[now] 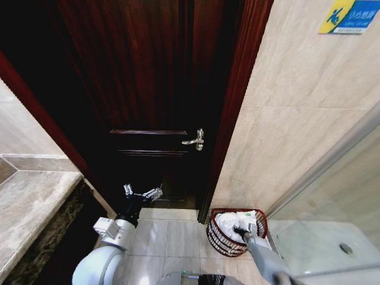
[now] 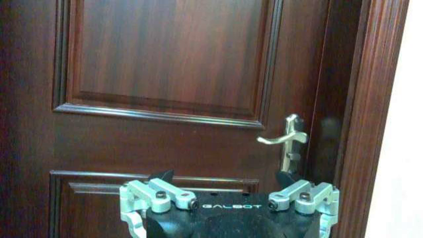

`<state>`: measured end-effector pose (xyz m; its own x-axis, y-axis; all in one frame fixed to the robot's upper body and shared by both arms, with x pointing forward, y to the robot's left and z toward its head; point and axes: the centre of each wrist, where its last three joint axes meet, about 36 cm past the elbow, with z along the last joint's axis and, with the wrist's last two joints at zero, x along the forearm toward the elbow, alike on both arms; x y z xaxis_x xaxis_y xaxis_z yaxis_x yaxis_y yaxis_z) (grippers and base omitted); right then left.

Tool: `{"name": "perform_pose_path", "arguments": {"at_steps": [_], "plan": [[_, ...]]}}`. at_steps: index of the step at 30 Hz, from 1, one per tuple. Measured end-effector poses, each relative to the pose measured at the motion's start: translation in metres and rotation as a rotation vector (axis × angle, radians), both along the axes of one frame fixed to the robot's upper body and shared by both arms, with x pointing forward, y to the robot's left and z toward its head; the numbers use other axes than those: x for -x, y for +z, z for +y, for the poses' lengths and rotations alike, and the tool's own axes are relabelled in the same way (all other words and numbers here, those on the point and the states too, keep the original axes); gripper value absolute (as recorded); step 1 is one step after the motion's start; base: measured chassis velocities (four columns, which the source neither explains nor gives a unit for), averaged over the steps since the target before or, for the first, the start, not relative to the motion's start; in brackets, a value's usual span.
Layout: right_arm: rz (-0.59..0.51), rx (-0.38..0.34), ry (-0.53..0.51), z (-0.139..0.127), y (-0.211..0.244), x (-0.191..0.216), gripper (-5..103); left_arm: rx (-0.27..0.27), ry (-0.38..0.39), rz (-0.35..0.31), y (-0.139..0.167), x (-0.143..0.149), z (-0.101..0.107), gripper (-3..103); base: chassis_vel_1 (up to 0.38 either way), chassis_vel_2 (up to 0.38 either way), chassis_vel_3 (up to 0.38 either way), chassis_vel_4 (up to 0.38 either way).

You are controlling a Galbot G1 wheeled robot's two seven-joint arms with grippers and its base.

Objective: Discard the used towel into the hamper.

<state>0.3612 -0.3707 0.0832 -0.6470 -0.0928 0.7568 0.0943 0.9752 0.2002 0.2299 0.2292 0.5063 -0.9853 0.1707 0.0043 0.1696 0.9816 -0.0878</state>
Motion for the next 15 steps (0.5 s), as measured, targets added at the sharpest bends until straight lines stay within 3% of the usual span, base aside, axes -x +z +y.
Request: {"name": "perform_pose_path", "arguments": {"at_steps": [6,7,9,12,15], "plan": [[-0.181,0.005,-0.044,-0.028,0.009,0.035,71,0.000,0.000,0.000,0.000,0.000,0.000,100,0.000,0.000,0.000,0.000],[-0.203,0.007,-0.044,-0.031,0.015,0.037,83,0.000,0.000,0.000,0.000,0.000,0.000,100,0.000,0.000,0.000,0.000],[-0.217,0.008,-0.040,-0.033,0.020,0.038,83,0.000,0.000,0.000,0.000,0.000,0.000,100,0.000,0.000,0.000,0.000],[-0.296,-0.001,-0.054,-0.040,0.038,0.041,97,0.000,0.000,0.000,0.000,0.000,0.000,100,0.000,0.000,0.000,0.000],[-0.337,-0.009,-0.084,-0.050,0.048,0.037,99,0.000,0.000,0.000,0.000,0.000,0.000,100,0.000,0.000,0.000,0.000]]}}
